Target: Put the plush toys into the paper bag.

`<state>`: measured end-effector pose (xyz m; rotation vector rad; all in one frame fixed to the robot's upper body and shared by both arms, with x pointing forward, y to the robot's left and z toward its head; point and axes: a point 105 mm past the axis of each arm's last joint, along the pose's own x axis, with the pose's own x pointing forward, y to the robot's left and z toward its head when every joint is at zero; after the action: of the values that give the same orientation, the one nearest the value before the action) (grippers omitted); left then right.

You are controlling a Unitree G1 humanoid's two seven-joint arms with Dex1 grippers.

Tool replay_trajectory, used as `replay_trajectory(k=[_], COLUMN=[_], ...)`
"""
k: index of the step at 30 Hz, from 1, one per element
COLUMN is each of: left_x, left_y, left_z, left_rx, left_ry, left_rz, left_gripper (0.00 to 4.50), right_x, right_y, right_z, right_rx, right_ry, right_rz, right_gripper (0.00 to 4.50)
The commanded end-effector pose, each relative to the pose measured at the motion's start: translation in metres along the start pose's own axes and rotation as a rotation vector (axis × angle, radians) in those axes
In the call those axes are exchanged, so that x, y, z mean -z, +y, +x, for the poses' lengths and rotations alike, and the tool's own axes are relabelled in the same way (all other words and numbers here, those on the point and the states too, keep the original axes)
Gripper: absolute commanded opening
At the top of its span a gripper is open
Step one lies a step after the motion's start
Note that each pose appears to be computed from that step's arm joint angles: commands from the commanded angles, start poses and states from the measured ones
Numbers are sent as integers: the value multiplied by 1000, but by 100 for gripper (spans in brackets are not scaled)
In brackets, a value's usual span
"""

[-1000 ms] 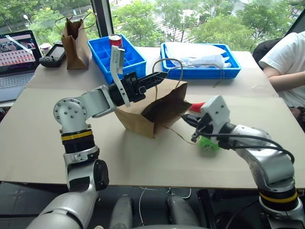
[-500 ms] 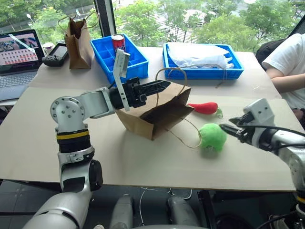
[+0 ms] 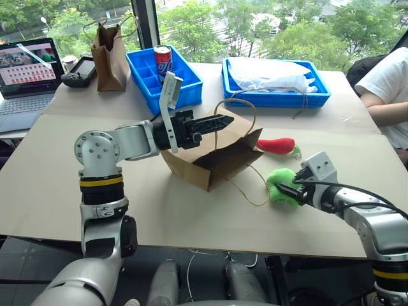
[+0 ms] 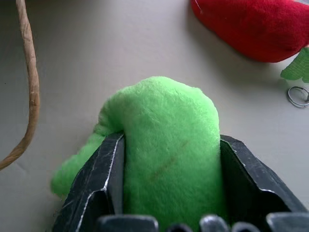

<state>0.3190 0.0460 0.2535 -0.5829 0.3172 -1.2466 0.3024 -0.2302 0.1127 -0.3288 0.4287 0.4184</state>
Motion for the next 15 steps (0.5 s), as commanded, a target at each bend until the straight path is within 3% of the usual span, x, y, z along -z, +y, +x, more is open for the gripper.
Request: replay_trajectory(k=[1,5,15], left_x=[-9,-15,-29], left_y=[-9,-14,-30], left_z=[3,9,17], left_rx=[34,53,86], left_ry=[-31,-51,-78], left_rz=[40,44,106], left_gripper=[0,0,0], right_x=[-29,-74,-111], right_y=[-38,-23,62], right_z=[-28,-35,0], right_rx=[147,58,-193], right_ry=[-80,-200,-251], right_rz=[-94,-150,-219], right_gripper=[132,9,4])
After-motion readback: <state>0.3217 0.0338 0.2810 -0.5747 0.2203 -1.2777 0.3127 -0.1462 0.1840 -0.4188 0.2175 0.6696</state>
